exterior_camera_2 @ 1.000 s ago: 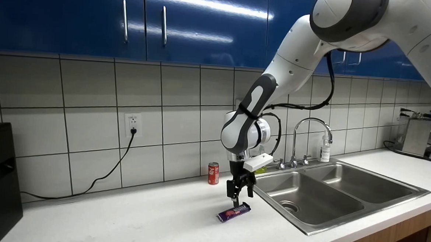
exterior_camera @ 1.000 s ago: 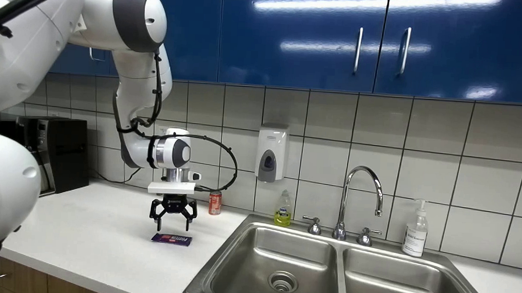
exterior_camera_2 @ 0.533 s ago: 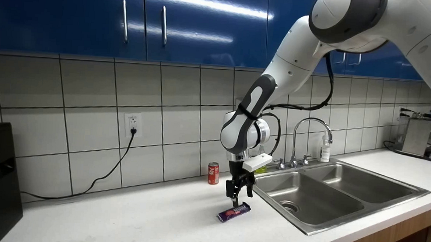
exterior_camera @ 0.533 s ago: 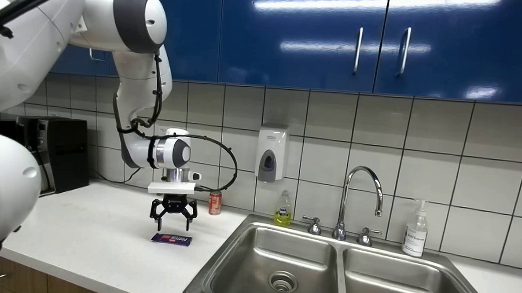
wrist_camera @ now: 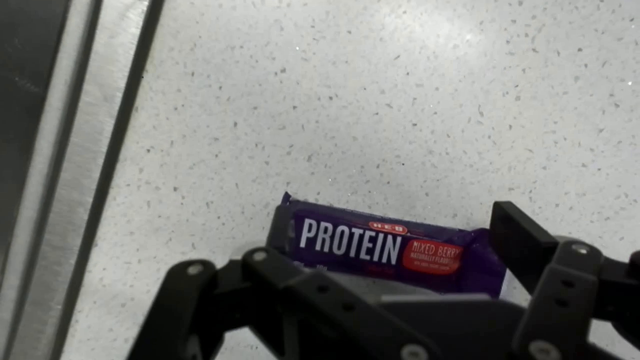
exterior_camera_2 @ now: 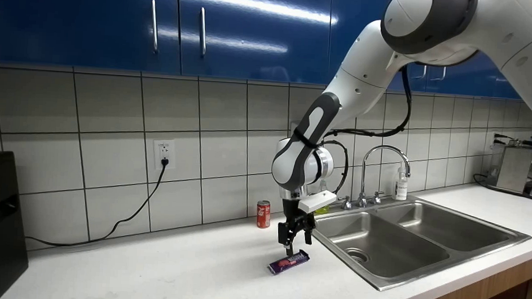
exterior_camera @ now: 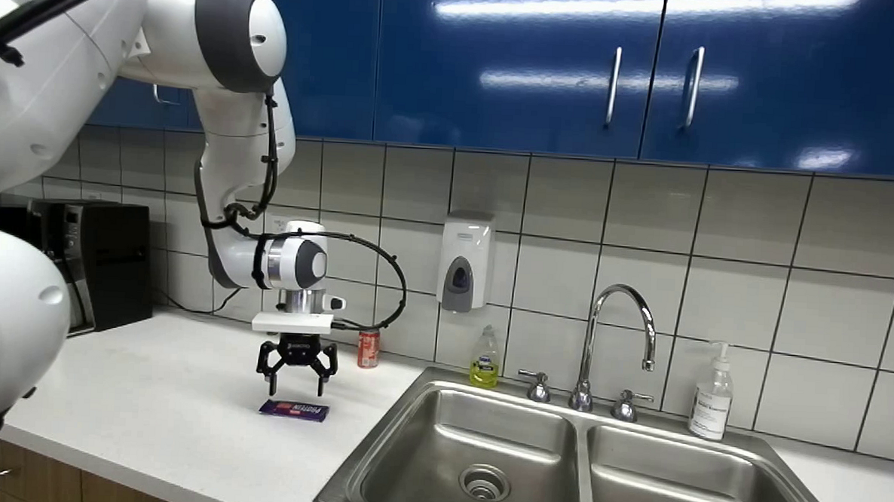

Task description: Put the chocolate bar inside the sink on the left

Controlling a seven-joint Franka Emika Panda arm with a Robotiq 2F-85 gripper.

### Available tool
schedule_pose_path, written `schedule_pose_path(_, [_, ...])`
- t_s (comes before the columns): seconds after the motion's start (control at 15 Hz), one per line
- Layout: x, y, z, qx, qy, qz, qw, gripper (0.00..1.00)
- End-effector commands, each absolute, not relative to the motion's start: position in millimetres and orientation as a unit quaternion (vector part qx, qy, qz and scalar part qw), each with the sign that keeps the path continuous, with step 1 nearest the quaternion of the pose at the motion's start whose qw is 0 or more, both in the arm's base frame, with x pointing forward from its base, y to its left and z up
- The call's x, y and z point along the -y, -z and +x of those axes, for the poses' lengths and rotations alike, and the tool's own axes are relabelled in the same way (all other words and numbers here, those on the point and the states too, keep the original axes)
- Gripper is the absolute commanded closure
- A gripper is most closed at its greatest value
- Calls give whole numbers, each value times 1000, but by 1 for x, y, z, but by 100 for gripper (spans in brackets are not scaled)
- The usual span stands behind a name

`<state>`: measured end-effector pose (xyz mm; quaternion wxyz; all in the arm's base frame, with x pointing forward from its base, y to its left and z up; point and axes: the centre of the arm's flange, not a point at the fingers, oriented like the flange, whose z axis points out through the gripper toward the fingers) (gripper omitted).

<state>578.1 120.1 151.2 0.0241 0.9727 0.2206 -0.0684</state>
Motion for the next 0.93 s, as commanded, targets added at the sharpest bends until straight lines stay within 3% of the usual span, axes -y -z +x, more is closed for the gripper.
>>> schedule_pose_path(0.0, [-119, -155, 581, -170, 52, 984, 2, 0])
schedule_pose_path(0.87, [-122, -152, 593, 80, 35, 995, -53, 0])
